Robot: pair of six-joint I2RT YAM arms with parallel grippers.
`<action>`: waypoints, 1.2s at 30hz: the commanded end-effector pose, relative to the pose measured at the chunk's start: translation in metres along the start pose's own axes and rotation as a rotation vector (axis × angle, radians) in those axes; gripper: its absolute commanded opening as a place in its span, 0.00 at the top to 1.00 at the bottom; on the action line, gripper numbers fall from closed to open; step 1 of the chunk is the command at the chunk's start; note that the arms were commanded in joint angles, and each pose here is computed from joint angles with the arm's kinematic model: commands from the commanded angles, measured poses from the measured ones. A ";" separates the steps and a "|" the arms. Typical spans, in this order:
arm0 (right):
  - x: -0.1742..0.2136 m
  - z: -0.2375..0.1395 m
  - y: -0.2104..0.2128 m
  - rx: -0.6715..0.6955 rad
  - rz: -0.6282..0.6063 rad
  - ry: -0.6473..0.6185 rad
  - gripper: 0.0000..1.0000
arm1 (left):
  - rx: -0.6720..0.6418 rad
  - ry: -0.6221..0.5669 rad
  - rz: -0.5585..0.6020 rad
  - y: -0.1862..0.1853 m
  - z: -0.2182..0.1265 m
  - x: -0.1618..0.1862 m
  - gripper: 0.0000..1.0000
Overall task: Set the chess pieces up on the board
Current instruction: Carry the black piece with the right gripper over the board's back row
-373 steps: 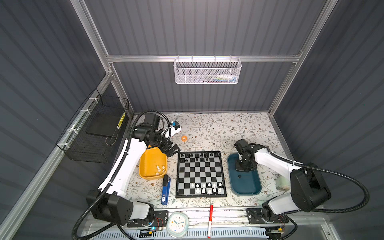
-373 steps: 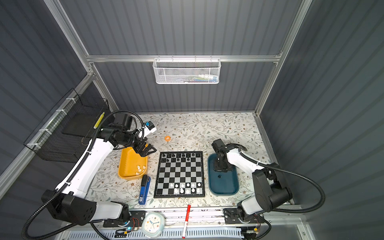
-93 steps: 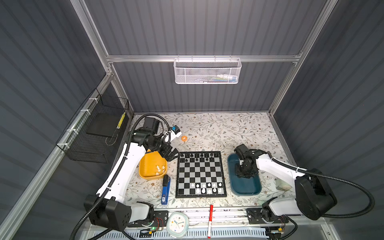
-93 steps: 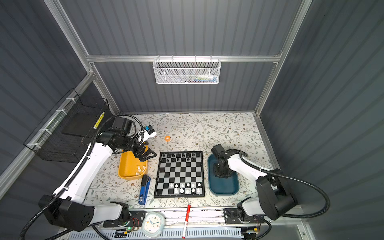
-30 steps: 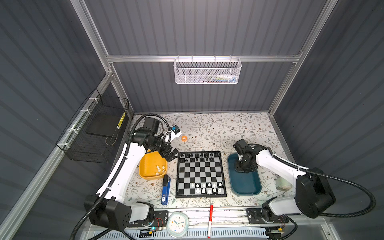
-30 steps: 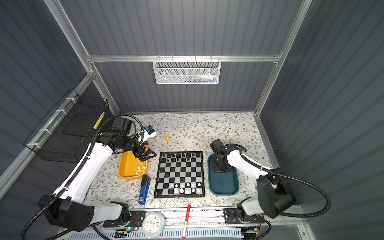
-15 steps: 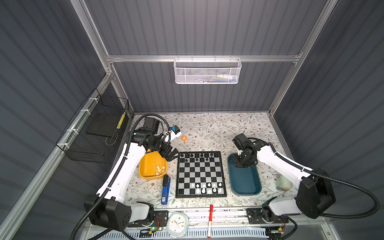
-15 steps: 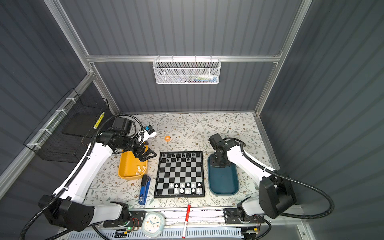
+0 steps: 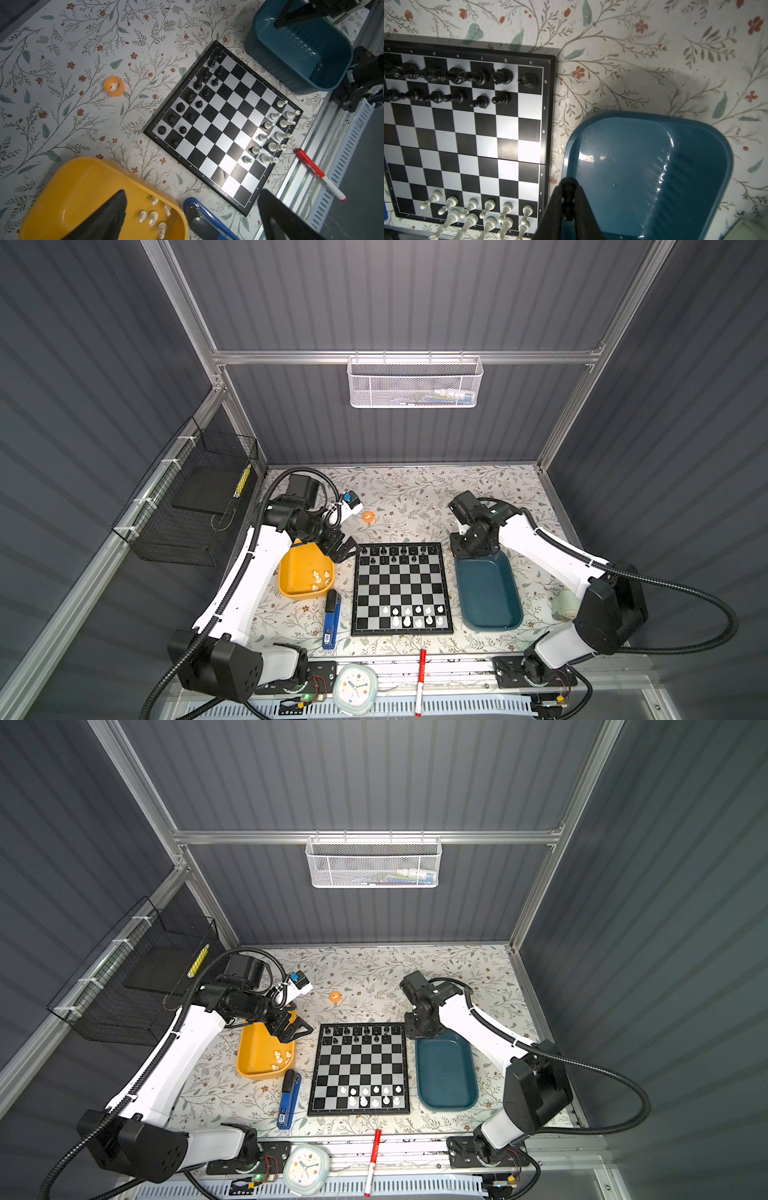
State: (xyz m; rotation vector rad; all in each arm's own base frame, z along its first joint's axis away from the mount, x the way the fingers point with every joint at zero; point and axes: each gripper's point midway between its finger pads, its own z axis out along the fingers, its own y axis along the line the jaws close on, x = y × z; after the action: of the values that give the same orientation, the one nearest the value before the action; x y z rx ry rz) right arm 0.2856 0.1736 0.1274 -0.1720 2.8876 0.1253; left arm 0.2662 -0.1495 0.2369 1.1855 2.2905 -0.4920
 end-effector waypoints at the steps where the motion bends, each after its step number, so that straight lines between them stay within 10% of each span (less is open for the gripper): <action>1: -0.007 -0.001 0.012 -0.012 -0.034 0.003 0.85 | -0.007 -0.010 0.023 -0.003 -0.009 -0.006 0.00; 36: -0.015 0.073 0.051 0.008 -0.136 0.073 0.85 | -0.049 0.025 0.018 0.003 -0.008 0.004 0.00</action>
State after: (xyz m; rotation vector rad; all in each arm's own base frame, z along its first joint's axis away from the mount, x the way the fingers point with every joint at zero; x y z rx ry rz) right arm 0.3148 0.2374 0.0733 -0.3529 2.9164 0.1250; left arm 0.2705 -0.1429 0.2361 1.1782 2.3056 -0.4277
